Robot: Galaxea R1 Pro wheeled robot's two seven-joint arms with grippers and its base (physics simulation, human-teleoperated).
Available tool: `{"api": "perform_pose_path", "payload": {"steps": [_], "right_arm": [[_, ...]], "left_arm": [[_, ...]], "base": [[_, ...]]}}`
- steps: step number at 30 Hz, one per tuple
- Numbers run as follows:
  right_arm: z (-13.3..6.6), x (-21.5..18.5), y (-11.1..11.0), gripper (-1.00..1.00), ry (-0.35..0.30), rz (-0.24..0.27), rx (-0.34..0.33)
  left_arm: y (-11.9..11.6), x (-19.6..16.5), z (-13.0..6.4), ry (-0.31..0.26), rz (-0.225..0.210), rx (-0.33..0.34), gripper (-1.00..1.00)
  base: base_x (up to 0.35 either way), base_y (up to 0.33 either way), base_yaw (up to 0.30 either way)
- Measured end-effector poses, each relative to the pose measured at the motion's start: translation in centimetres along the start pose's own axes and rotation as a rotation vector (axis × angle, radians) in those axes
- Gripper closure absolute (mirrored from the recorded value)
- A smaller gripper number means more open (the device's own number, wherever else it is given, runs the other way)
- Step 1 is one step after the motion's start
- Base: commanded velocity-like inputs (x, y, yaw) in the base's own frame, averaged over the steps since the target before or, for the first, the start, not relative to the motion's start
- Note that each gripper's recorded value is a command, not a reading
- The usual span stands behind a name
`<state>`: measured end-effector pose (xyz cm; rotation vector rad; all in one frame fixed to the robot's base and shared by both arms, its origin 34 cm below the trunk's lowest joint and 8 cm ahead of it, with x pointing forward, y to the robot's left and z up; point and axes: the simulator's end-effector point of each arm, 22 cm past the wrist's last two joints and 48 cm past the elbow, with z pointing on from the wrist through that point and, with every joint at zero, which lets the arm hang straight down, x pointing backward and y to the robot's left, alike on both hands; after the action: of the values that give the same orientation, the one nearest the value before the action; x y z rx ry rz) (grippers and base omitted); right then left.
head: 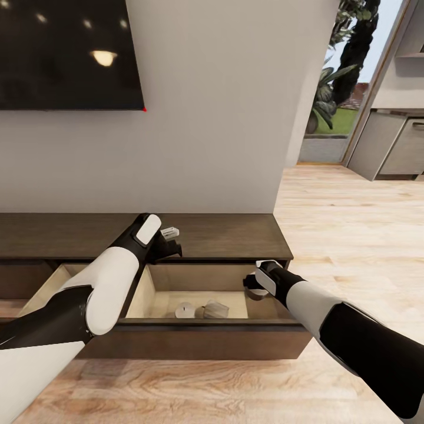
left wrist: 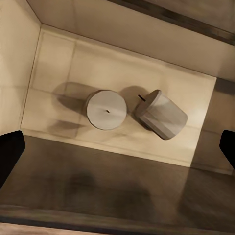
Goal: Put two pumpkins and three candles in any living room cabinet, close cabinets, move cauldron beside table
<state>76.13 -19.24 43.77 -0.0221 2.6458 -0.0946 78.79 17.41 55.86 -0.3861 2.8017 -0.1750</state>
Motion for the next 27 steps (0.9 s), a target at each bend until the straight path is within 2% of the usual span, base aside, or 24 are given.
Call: {"api": "perform_pose_path", "payload": {"steps": [14, 15, 27], "right_arm": [[0.01, 0.0, -0.05, -1.0, 0.0, -0.002, 0.001], [0.01, 0.0, -0.06, 1.0, 0.0, -0.002, 0.001], [0.12, 0.05, -0.64, 1.0, 0.0, 0.004, 0.009]], "left_arm": [[-0.03, 0.33, 0.21, 0.01, 0.001, 0.001, -1.0], [-0.03, 0.35, 0.23, 0.01, 0.001, 0.001, -1.0], [0.01, 0.44, 0.28, 0.012, 0.001, -0.001, -1.0]], "base": [[0.0, 0.0, 0.0], [0.0, 0.0, 0.0], [0.0, 0.0, 0.0]]}}
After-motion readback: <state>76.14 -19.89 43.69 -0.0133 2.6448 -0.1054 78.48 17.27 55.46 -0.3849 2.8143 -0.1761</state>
